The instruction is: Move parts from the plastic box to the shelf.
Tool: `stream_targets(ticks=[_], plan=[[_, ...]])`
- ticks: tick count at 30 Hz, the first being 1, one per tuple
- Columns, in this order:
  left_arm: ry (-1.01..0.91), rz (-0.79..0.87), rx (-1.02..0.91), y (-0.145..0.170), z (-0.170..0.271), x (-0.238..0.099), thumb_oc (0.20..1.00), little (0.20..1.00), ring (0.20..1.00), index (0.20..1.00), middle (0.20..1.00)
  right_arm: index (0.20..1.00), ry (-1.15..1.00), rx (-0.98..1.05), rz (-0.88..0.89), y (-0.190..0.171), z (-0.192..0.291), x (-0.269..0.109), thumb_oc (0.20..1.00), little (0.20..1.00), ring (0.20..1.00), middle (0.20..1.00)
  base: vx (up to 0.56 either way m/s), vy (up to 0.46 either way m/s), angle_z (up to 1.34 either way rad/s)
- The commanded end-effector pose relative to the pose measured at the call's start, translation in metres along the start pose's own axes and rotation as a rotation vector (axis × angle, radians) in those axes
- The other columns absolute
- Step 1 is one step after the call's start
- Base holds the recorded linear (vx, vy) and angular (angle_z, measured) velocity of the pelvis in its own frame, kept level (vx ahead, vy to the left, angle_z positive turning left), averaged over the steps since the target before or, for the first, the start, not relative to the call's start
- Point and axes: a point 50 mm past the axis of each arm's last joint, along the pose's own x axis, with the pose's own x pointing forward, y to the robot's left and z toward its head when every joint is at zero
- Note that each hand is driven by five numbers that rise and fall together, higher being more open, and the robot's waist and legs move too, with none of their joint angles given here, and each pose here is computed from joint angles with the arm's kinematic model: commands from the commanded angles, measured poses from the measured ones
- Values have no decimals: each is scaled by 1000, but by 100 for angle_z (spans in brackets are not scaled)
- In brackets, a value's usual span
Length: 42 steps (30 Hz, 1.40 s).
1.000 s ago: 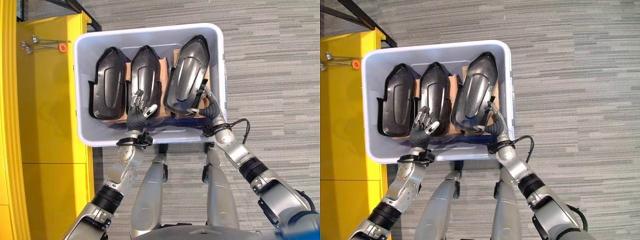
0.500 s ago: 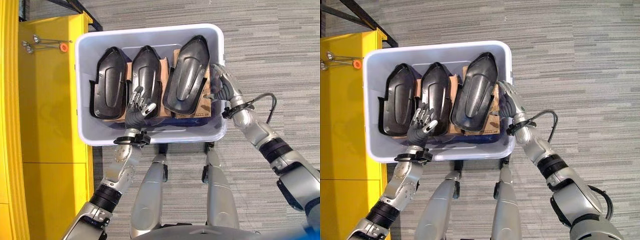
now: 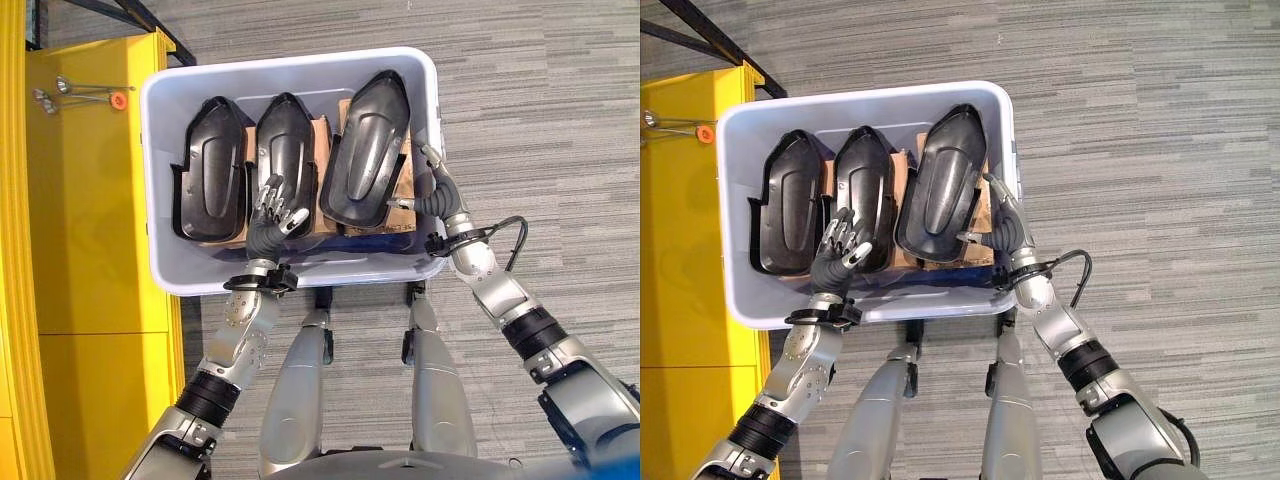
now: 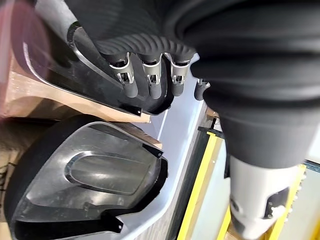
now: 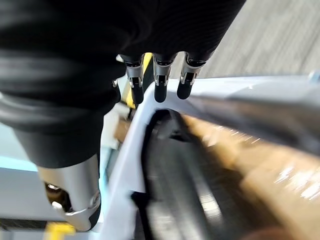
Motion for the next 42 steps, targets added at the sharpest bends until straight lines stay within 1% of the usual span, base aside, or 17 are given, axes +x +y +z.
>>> stream_targets(ticks=[1,3,7,9,18,23,27,42], plan=[[-101,-6,-16,-2,21,1,1000,1000,1000,1000,1000,1000,-158,238,-16,-4,33,2,1000,1000,1000,1000,0,0,0],[-95,1,-9,-2,21,0,1000,1000,1000,1000,1000,1000,-193,441,-26,-2,46,-8,1000,1000,1000,1000,0,0,0],[-86,17,-1,-1,22,-1,1000,1000,1000,1000,1000,1000,-167,624,-51,1,46,-18,1000,1000,1000,1000,0,0,0],[-88,27,-1,0,23,-2,1000,1000,1000,1000,1000,1000,-150,670,-63,3,45,-21,1000,1000,1000,1000,0,0,0],[-88,28,-10,-3,22,-1,1000,1000,1000,1000,1000,1000,-64,645,-107,6,28,-23,1000,1000,1000,1000,0,0,0],[-84,34,-8,-1,22,-2,1000,1000,1000,1000,1000,1000,5,662,-117,13,16,-25,1000,1000,1000,1000,0,0,0],[-82,36,-13,-2,20,-3,1000,1000,1000,1000,1000,1000,76,635,-119,22,4,-22,1000,1000,1000,1000,0,0,0],[-76,24,-26,-5,19,-3,1000,1000,1000,1000,1000,1000,189,571,-122,39,-15,-15,1000,1000,1000,1000,0,0,0]])
